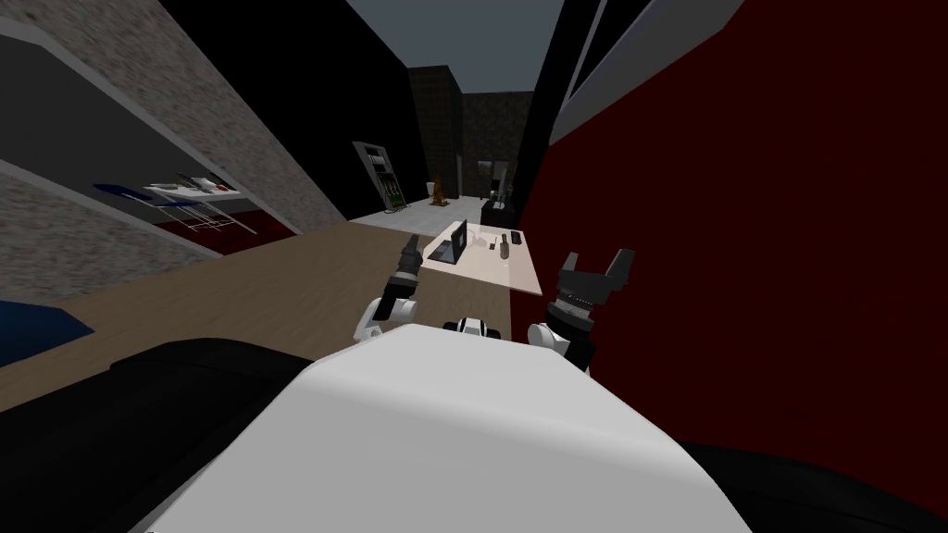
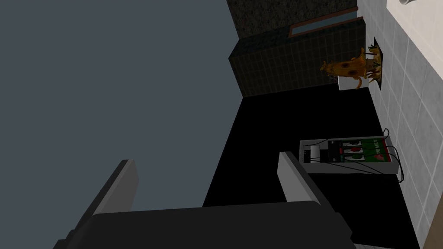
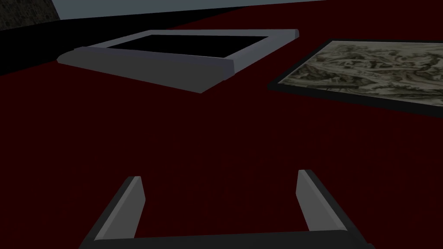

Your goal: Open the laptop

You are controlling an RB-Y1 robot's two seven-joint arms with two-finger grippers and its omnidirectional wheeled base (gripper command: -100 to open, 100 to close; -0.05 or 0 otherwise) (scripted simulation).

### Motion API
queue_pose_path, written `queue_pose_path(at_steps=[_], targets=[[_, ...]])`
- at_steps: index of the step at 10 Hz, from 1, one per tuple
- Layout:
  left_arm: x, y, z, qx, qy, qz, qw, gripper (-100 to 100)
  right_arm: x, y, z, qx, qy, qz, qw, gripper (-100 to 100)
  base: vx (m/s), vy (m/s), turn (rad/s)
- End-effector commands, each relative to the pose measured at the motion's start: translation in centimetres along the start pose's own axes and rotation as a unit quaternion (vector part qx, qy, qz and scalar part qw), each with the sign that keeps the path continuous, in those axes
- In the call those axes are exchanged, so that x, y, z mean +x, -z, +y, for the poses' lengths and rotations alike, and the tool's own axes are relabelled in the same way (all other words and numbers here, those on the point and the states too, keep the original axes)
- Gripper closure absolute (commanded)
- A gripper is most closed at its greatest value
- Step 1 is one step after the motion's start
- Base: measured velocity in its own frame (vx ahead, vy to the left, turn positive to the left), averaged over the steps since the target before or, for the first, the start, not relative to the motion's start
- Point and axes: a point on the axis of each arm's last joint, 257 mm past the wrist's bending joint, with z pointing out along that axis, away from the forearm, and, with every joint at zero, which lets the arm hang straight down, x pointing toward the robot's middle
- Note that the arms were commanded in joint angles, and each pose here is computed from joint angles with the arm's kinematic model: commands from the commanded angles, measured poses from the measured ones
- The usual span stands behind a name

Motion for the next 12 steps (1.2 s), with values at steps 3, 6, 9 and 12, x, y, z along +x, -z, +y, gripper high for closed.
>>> queue_pose_path(at_steps=[3, 6, 9, 12], targets=[[-1.0, -0.6, 3.4, -0.052, -0.024, -0.014, 0.9983, -100, 0.0, 0.0, 0.0, 0.0, 0.0, 0.0, 1.0, 0, 0.078, -0.059, -0.034], [-1.5, -0.8, 5.2, -0.08, -0.04, -0.019, 0.9958, -100, 0.0, 0.0, 0.0, 0.0, 0.0, 0.0, 1.0, 0, 0.064, -0.045, -0.034], [-2.3, -1.0, 7.2, -0.111, -0.062, -0.022, 0.9916, -100, 0.0, 0.0, 0.0, 0.0, 0.0, 0.0, 1.0, 0, 0.074, -0.053, -0.04], [-3.2, -1.1, 9.3, -0.146, -0.088, -0.024, 0.9851, -100, 0.0, 0.0, 0.0, 0.0, 0.0, 0.0, 1.0, 0, 0.082, -0.061, -0.042]])
